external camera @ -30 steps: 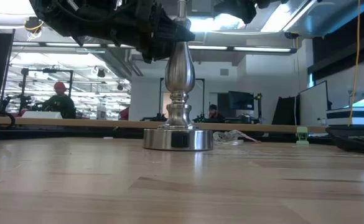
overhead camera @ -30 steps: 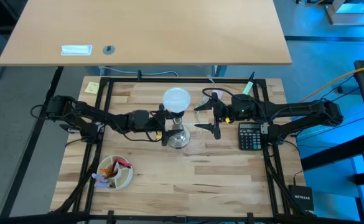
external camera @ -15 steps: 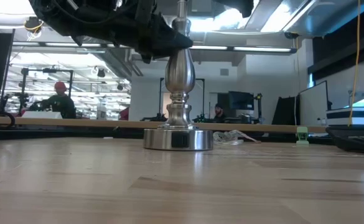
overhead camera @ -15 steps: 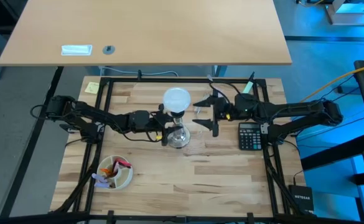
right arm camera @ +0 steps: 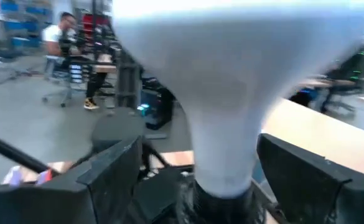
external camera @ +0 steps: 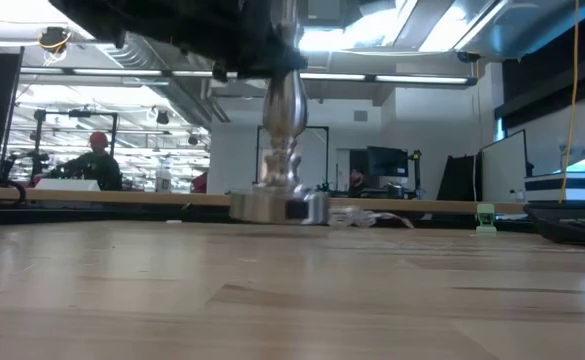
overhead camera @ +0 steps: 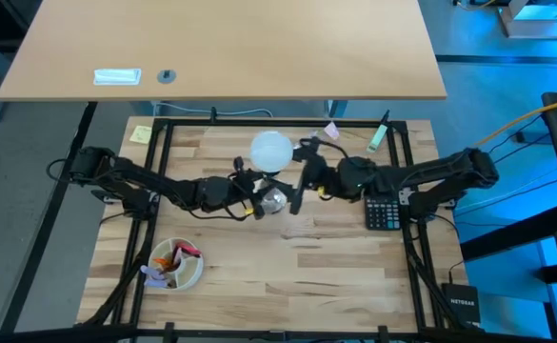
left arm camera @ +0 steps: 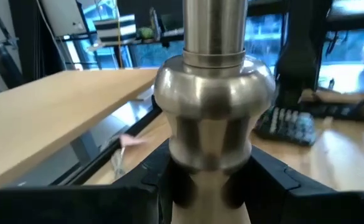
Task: Screw lightbulb
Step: Remove the lightbulb from the silver lamp
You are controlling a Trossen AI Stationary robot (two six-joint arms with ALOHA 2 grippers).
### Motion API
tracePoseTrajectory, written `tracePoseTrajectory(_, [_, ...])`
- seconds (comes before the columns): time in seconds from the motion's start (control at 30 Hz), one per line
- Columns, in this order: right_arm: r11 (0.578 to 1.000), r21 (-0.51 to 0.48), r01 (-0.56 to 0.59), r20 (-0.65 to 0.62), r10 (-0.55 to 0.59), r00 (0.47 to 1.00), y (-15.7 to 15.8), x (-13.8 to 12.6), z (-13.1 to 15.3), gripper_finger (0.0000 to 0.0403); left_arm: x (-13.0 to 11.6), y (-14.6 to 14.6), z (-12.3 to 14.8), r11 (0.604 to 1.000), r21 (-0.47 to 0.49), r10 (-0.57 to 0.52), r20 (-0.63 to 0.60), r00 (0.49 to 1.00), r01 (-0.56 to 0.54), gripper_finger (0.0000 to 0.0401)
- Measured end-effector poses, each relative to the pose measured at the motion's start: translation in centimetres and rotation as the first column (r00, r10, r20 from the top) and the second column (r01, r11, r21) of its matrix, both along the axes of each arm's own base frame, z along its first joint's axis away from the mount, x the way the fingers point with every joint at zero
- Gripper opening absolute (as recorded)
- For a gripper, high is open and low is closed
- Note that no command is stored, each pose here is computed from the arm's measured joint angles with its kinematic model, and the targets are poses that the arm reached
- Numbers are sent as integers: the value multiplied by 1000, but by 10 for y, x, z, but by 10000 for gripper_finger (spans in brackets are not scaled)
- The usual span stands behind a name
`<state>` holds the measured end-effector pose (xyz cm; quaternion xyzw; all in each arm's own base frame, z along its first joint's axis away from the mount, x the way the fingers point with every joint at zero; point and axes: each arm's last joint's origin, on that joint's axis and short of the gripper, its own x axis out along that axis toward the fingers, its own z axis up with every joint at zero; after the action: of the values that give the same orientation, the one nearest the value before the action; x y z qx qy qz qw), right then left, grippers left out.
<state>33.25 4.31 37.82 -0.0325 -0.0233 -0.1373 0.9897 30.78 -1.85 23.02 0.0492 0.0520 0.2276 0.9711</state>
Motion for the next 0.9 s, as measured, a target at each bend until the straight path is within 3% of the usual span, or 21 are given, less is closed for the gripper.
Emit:
tracePoseTrajectory(0.13, [994, -5, 110, -30, -110, 994, 2, 16, 5, 321, 1, -6, 5, 1000, 0, 9, 21, 1000, -9, 124])
tracePoseTrajectory(0.33, [986, -17, 168, -10, -168, 986, 2, 27, 10, 314, 3, -10, 11, 1000, -2, 14, 40, 999, -14, 124])
tracePoseTrajectory(0.9, [991, -75, 110, -20, -111, 994, 13, 25, 14, 151, 2, -11, 9, 999, -34, 19, 43, 999, -18, 124])
